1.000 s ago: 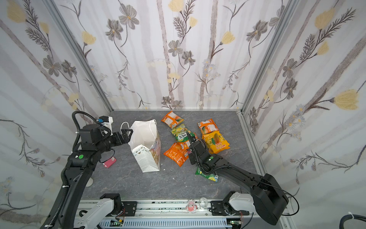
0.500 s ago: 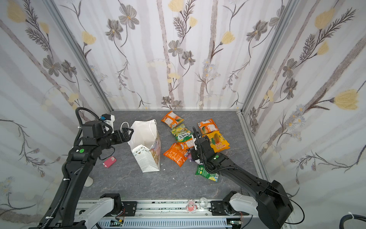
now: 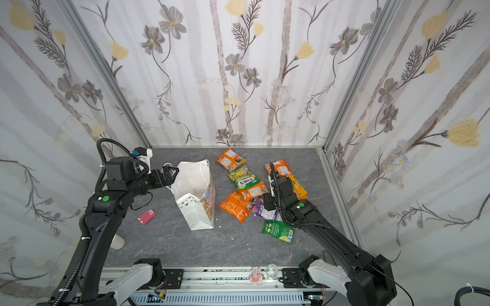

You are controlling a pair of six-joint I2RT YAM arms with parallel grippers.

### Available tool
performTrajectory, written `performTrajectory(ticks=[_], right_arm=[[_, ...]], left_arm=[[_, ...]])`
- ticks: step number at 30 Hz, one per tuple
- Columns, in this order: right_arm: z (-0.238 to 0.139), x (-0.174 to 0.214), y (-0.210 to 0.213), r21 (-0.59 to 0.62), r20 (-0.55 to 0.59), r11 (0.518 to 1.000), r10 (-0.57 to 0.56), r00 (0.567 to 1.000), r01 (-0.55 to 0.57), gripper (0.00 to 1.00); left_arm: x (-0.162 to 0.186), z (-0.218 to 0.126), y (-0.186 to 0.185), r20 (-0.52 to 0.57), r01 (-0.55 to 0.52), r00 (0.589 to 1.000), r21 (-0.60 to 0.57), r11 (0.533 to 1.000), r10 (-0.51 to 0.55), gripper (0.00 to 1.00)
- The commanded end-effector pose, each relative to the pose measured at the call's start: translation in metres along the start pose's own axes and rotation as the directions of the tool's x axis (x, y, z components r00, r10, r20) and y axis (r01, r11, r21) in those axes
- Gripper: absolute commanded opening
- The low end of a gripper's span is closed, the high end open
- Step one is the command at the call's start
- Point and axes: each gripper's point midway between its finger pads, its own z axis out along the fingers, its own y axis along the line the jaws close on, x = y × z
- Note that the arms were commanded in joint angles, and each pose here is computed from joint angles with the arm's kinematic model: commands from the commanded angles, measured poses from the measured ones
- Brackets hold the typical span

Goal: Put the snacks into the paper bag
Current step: 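Lower the right gripper onto the purple Fox's Berries packet and close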

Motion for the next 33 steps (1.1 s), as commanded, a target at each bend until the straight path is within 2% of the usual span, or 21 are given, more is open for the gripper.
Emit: performTrajectory(ticks=[1, 4, 8, 11, 17, 22, 27, 33], right_arm=[[0.004, 0.043, 0.0, -0.031, -0.112, 0.991, 0.13, 0.985, -0.134, 0.6], [0.008, 0.067, 0.007, -0.08, -0.157, 0.969, 0.218, 0.963, -0.233, 0.6], [0.01, 0.071, 0.008, -0.107, -0.12, 0.947, 0.291, 0.949, -0.304, 0.59], [0.015, 0.069, 0.007, -0.12, -0.08, 0.941, 0.308, 0.948, -0.315, 0.57], [0.026, 0.083, -0.007, -0.042, -0.09, 0.94, 0.334, 0.938, -0.338, 0.54], [0.025, 0.088, -0.019, -0.026, -0.046, 0.939, 0.343, 0.938, -0.344, 0.53], [0.027, 0.095, -0.029, -0.038, -0.032, 0.934, 0.353, 0.935, -0.354, 0.49], [0.031, 0.089, -0.024, -0.112, 0.015, 0.928, 0.359, 0.933, -0.355, 0.48]], left_arm=[[0.007, -0.002, 0.002, -0.043, -0.016, 0.999, -0.012, 1.0, 0.015, 1.0], [0.021, 0.002, 0.005, -0.081, -0.02, 0.997, -0.012, 1.0, 0.019, 1.0], [0.032, 0.006, 0.007, -0.106, -0.013, 0.994, -0.001, 1.0, 0.013, 1.0], [0.033, 0.007, 0.004, -0.114, -0.011, 0.993, 0.017, 1.0, 0.013, 1.0], [0.041, 0.013, 0.002, -0.137, -0.027, 0.99, 0.021, 0.999, 0.03, 1.0], [0.037, 0.007, 0.005, -0.086, -0.055, 0.995, -0.008, 0.998, 0.054, 1.0], [0.034, 0.009, 0.002, -0.094, -0.064, 0.994, 0.001, 0.998, 0.064, 1.0], [0.026, 0.007, 0.002, -0.084, -0.076, 0.994, -0.018, 0.997, 0.075, 1.0]])
